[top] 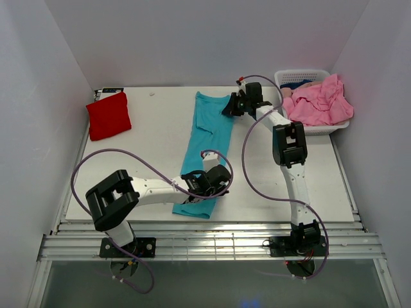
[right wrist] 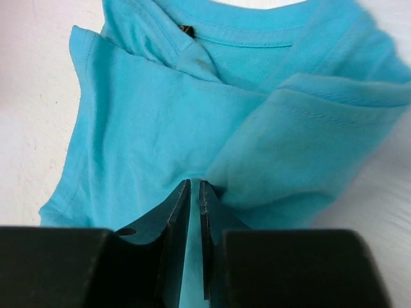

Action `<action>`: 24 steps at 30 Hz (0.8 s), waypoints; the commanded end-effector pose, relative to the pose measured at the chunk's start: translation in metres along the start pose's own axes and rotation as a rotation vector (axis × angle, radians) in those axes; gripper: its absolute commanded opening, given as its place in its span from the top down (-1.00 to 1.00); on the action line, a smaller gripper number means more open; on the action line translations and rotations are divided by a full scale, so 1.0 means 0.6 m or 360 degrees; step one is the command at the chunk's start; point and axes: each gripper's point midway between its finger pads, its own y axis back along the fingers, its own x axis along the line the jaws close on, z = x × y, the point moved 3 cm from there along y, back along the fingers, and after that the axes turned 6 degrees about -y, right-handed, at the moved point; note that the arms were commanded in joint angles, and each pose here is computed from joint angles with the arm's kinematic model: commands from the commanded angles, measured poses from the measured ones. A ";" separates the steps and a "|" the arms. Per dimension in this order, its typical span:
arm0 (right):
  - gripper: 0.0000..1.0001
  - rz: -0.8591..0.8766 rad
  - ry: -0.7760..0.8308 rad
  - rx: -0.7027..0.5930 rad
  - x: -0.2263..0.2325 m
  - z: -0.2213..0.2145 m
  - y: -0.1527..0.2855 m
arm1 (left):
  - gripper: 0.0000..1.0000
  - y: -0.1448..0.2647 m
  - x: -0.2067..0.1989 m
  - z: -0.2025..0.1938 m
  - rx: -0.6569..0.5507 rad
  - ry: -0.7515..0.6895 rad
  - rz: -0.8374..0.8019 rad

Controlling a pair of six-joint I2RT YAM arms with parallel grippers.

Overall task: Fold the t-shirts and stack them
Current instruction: Rotate the tshirt 90 degrees

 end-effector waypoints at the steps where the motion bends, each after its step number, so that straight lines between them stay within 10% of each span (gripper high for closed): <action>1: 0.64 0.0064 0.0149 -0.0200 0.015 0.098 0.060 | 1.00 0.010 -0.084 0.046 -0.0115 -0.0048 -0.0265; 10: 0.56 -0.0137 0.0272 -0.0360 0.092 0.153 0.252 | 1.00 0.028 -0.102 0.251 -0.0611 -0.0337 -0.0125; 18: 0.77 -0.0237 0.0349 -0.0109 0.170 -0.072 0.306 | 1.00 -0.112 0.073 0.407 -0.0510 -0.0446 -0.0023; 24: 0.84 -0.0207 0.0368 0.0127 0.214 -0.227 0.315 | 1.00 -0.204 0.075 0.435 -0.0432 -0.0478 -0.0080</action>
